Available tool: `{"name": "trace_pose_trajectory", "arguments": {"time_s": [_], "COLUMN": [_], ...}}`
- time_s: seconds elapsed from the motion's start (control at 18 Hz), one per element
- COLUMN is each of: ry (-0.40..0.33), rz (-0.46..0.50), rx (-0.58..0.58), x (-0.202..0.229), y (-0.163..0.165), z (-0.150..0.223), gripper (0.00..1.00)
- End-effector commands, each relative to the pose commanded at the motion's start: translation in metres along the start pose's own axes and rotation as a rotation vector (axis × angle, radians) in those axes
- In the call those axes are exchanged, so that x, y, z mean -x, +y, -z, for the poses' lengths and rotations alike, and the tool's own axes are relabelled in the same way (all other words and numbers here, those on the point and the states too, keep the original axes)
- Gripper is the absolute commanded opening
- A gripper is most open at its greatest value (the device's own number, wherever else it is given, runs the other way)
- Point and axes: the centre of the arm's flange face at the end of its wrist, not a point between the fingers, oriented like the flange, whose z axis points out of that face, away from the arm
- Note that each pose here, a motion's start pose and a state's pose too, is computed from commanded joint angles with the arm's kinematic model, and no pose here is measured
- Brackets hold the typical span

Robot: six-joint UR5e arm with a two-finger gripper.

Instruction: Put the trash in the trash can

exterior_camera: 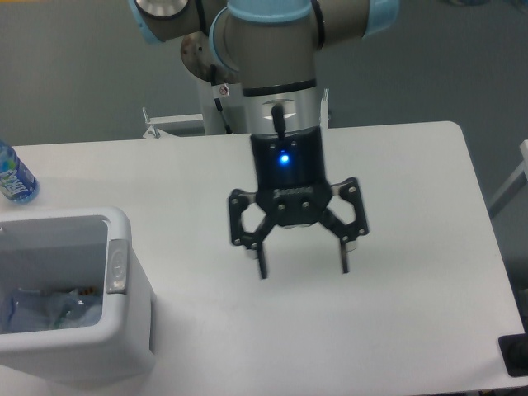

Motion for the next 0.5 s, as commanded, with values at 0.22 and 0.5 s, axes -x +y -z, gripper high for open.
{"name": "trace_pose_trajectory", "arguments": {"time_s": [0.22, 0.5], "ry": [0.059, 0.096], "rz": [-0.208, -0.284], "rx": [0.134, 0.169], "x": [0.011, 0.021], "y": [0.027, 0.058], "z": [0.013, 0.038], "gripper": [1.0, 1.0]}}
